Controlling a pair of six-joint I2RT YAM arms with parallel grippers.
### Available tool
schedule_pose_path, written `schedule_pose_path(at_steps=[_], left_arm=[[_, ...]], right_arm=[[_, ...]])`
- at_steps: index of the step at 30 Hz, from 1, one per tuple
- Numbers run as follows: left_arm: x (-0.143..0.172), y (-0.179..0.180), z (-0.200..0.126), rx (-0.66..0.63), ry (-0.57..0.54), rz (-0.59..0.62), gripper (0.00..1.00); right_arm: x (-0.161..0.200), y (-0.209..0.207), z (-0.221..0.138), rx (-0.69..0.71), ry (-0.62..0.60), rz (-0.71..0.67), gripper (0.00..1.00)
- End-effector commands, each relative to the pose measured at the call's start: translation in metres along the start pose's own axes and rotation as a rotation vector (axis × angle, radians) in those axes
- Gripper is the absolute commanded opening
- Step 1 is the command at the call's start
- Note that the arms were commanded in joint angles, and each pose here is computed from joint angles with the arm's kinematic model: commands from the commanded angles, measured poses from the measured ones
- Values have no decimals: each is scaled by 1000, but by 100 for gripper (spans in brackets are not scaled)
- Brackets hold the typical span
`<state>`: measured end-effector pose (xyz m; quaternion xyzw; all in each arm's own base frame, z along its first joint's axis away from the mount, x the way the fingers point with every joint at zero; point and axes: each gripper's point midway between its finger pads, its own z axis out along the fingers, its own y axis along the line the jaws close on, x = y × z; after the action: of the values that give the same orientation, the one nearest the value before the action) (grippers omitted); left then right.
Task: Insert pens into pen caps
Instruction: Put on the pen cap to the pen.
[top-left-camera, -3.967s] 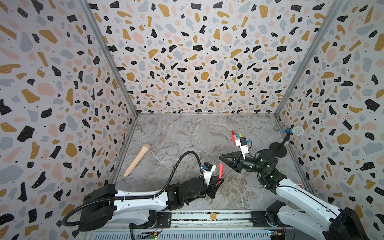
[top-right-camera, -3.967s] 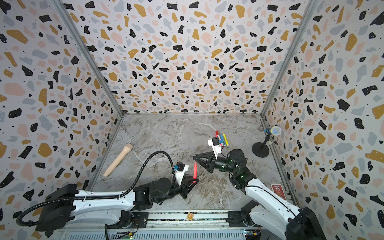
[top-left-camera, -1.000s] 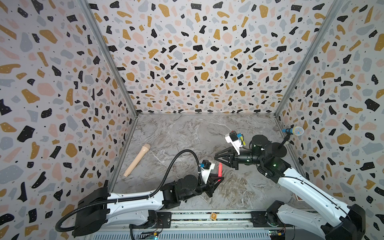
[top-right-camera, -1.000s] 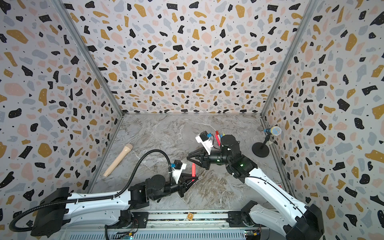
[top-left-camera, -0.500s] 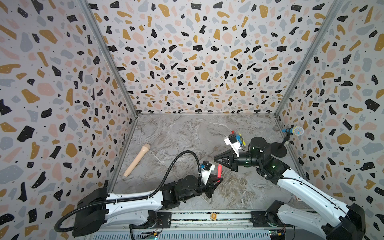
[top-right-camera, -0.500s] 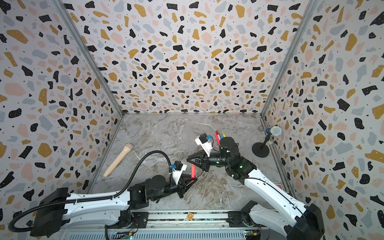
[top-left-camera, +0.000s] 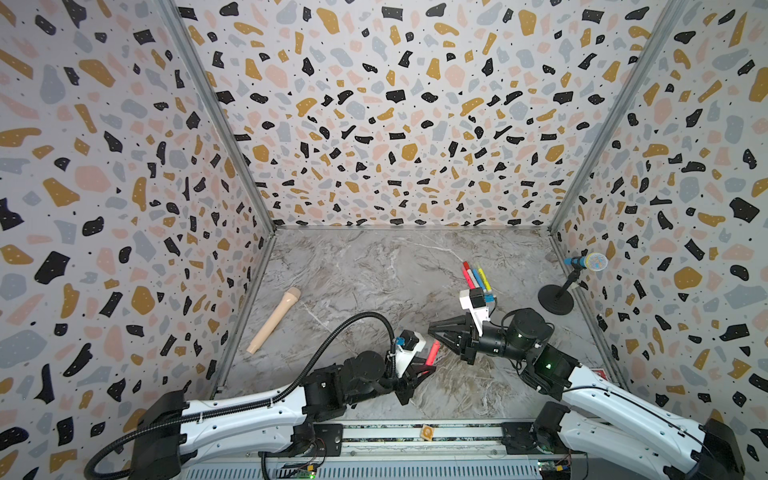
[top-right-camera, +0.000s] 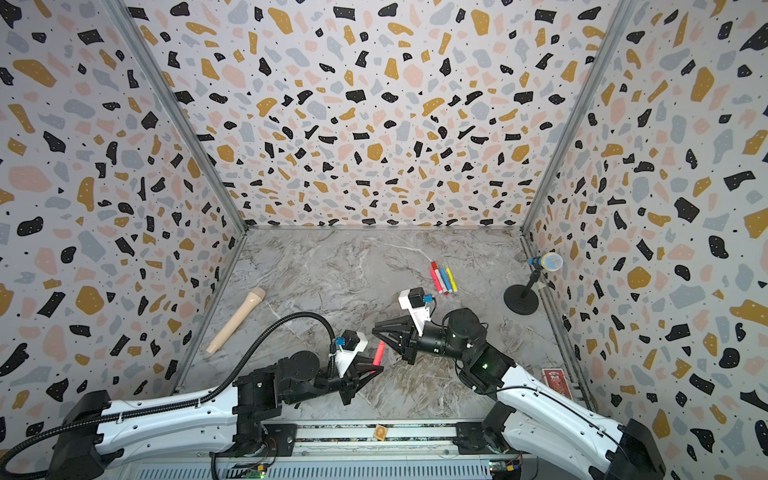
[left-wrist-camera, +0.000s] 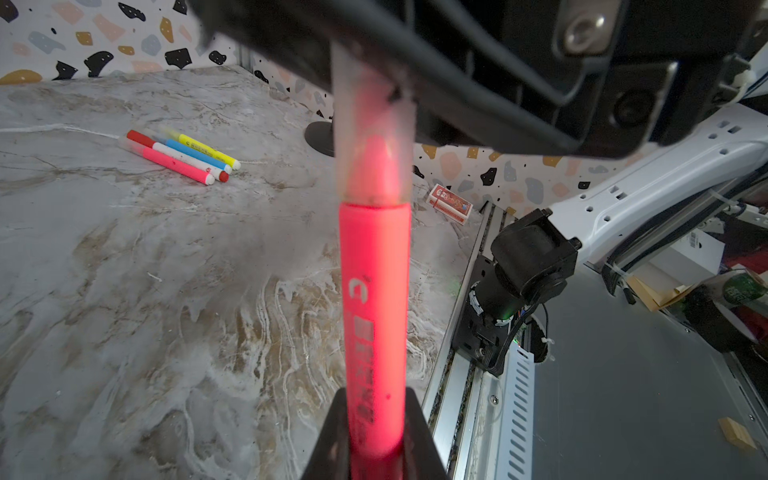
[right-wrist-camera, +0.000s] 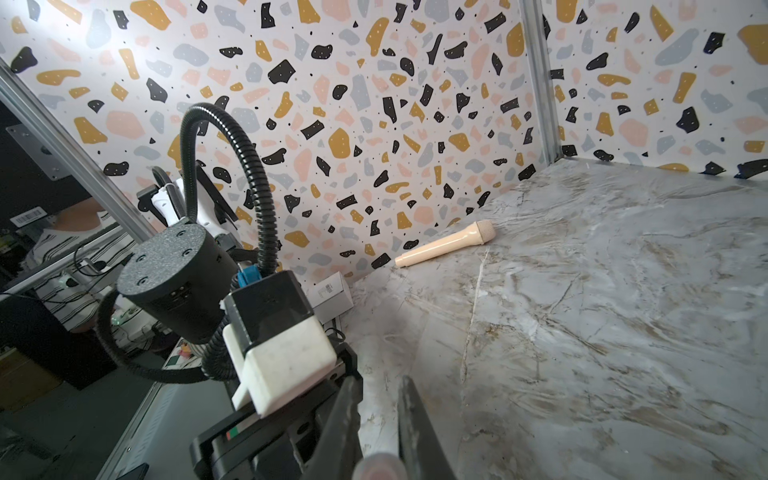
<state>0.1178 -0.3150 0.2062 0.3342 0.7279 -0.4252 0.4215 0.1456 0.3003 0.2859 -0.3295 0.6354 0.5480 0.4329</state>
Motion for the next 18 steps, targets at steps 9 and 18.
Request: schedule_pose_path(at_steps=[9,18], left_arm=[[-188,-28,-77,106,-645,-20,0],[-203,-37,-88,166,-684,-7,0]], right_arm=[[121,-4,-2,-8,308,173,0],[146,0,2,-29,359,174,0]])
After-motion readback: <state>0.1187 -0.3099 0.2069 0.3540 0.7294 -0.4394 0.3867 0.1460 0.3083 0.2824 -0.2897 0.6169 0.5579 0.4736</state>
